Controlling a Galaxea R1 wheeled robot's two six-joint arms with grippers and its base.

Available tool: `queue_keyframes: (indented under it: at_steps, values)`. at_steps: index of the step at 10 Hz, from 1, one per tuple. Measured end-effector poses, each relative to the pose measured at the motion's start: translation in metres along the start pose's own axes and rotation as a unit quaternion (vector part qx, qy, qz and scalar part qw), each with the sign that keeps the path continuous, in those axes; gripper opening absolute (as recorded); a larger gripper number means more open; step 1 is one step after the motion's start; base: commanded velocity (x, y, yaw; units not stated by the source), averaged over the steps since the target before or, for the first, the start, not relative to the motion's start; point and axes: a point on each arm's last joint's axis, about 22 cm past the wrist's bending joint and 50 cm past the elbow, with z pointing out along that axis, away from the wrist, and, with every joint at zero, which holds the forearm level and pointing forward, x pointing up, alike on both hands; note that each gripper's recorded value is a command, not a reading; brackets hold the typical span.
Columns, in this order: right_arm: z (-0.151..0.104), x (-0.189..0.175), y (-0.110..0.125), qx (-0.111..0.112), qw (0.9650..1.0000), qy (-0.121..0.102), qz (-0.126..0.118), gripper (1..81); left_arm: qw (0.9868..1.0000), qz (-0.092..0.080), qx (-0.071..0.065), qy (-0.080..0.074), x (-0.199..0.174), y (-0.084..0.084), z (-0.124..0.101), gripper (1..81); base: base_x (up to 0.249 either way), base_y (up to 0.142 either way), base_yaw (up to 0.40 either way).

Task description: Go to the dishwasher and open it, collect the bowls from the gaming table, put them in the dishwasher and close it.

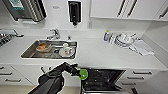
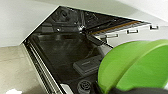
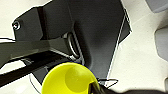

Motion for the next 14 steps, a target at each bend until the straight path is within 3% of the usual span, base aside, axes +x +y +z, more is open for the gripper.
queue_keyframes:
  at_steps: [2, 3, 7, 11, 14]
  values:
    - [0.0, 0.0, -0.001, 0.0, 1.0, 0.0, 0.0, 1.0, 1.0, 0.002, 0.0, 0.002, 0.003, 0.001, -0.002, 1.0, 0.0, 0.0, 0.0]
    - [0.001, 0.002, -0.001, 0.001, 1.0, 0.001, 0.0, 1.0, 1.0, 0.005, 0.0, 0.0, 0.002, 0.002, -0.001, 81.1, 0.0, 0.0, 0.0]
    - [0.001, 0.005, -0.001, 0.001, 1.0, 0.002, -0.001, 1.0, 0.9997, 0.016, -0.015, -0.008, 0.001, 0.018, 0.007, 81.1, 0.0, 0.0, 0.0]
    - [0.004, 0.008, -0.008, 0.005, 1.0, 0.004, -0.001, 1.0, 0.9995, 0.026, -0.002, -0.02, -0.006, 0.009, 0.008, 81.1, 0.0, 0.0, 0.0]
    - [0.004, 0.008, -0.008, 0.005, 1.0, 0.004, -0.001, 1.0, 0.9979, 0.022, 0.003, -0.061, -0.05, -0.007, 0.027, 81.1, 0.0, 0.0, 0.0]
